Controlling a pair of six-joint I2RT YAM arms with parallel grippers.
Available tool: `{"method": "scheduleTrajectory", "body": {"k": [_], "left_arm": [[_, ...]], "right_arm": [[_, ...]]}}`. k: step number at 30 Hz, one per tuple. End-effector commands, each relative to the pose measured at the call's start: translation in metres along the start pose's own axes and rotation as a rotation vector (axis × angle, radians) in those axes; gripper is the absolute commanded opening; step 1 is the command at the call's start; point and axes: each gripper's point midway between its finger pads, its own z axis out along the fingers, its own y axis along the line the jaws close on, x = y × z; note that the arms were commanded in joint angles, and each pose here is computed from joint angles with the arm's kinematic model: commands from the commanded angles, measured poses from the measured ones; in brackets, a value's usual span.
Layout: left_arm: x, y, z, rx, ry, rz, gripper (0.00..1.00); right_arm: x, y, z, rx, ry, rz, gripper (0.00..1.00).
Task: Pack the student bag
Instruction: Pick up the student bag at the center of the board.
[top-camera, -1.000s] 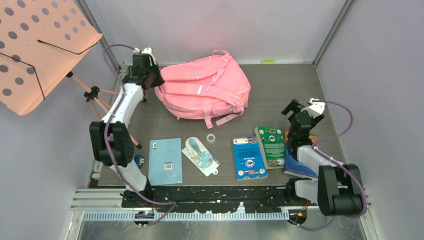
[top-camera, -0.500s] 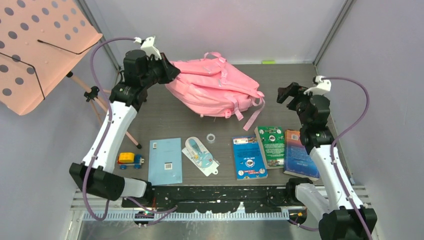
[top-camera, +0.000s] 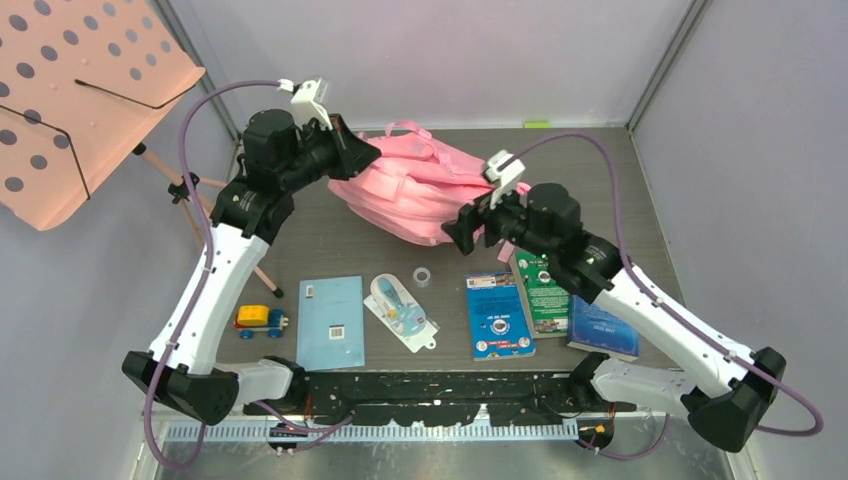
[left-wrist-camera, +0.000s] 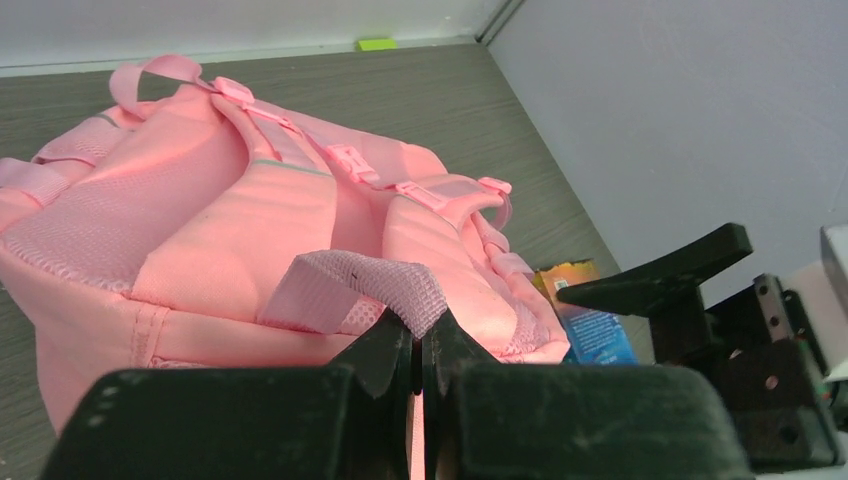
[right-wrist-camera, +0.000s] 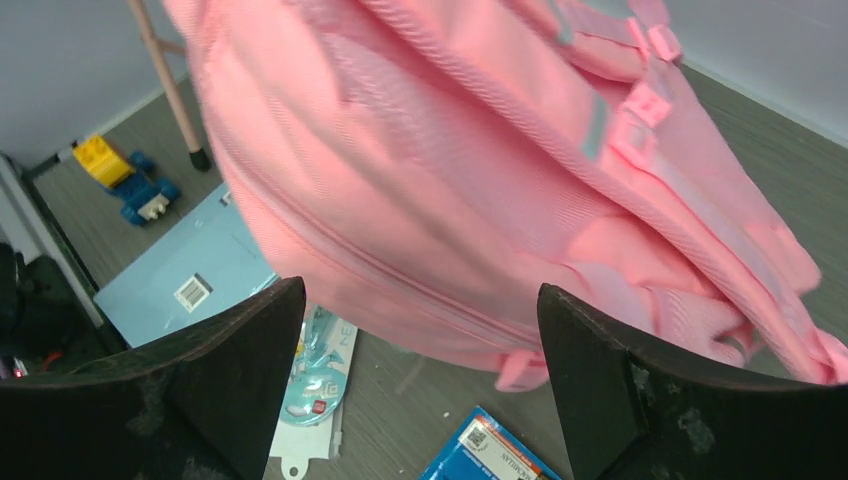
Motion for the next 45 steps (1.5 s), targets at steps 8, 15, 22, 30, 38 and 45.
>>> {"method": "scheduleTrajectory", "body": {"k": [8,15,22,30,38,45], "left_arm": [[-0.051,-0.060,-0.042,0.154,-0.170,0.093,0.00],[-0.051,-0.065,-0.046,0.161,-0.172,0.106,0.00],[-0.048,-0.067,-0.047,0.177,-0.164,0.130,0.00],[-0.043,-0.057,-0.061,0.142,-0.190,0.297,0.60],[-0.026,-0.022,-0.091,-0.016,-0.201,0.479,1.00],[0.014,0.015,-0.058,-0.057,-0.034,0.536,0.98]], "right_arm": [[0.007,0.071,0.023,0.079,-0.040,-0.400,0.92],[0.012,0.046,0.036,0.377,-0.129,-0.451,0.91],[0.005,0.026,0.041,0.577,-0.173,-0.458,0.59],[-0.048,-0.015,0.033,0.708,-0.214,-0.411,0.01],[-0.128,-0.060,0.015,0.498,-0.298,-0.236,0.00],[-0.160,-0.075,-0.005,0.361,-0.321,-0.222,0.00]]}}
